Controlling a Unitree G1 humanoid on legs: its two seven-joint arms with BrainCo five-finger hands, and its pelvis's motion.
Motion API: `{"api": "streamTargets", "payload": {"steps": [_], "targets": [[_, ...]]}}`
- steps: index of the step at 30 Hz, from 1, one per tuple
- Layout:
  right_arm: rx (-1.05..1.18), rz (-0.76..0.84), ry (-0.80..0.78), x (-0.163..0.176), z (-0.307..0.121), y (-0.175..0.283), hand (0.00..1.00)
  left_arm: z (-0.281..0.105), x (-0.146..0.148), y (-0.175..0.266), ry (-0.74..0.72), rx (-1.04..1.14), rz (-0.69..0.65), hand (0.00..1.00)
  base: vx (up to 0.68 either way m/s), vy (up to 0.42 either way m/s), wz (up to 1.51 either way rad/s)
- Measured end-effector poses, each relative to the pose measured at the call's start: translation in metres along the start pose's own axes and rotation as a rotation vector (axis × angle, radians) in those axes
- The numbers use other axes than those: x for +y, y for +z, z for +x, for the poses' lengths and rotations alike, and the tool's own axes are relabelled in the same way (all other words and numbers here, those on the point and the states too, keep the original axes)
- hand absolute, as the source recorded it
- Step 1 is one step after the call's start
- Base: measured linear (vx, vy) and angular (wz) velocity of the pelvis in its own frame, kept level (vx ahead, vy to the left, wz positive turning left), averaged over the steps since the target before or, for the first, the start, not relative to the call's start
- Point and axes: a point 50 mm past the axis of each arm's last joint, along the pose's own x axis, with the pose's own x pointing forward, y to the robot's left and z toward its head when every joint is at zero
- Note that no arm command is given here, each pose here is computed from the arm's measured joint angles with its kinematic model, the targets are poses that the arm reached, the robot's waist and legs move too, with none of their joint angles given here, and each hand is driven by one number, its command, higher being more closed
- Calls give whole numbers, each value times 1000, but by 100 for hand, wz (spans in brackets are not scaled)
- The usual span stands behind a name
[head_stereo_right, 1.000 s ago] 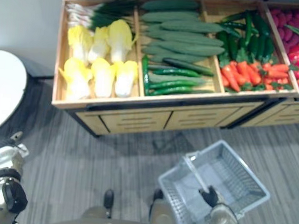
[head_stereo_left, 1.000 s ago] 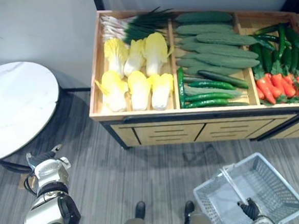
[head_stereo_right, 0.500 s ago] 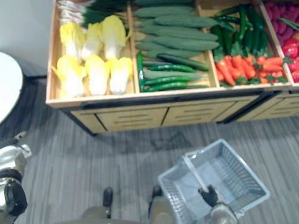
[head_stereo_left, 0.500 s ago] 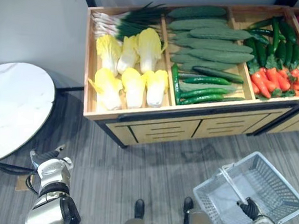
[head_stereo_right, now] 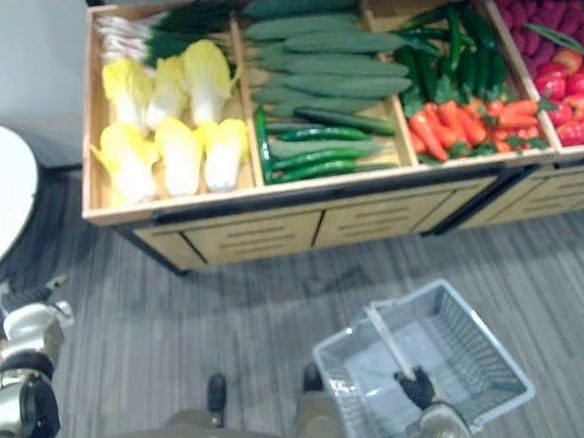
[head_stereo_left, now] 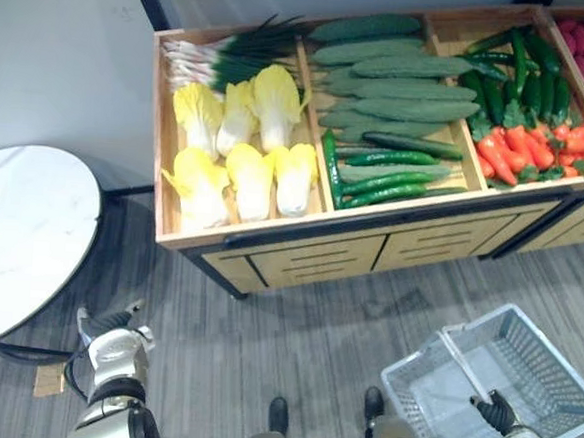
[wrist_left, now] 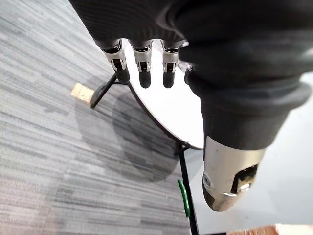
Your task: Pick vegetable in the basket
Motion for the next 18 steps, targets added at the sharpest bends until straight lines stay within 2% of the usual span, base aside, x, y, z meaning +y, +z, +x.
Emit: {"api": "streamTargets", "payload": {"steps": [6, 18], "targets": [[-13, 152, -21, -2, 3, 6, 100, -10, -6, -3, -53, -87, 12, 0, -37, 2, -14], [5, 196, -24, 6, -2, -1, 100, -19, -6, -23, -53, -58, 11, 0, -44, -40, 1]]}}
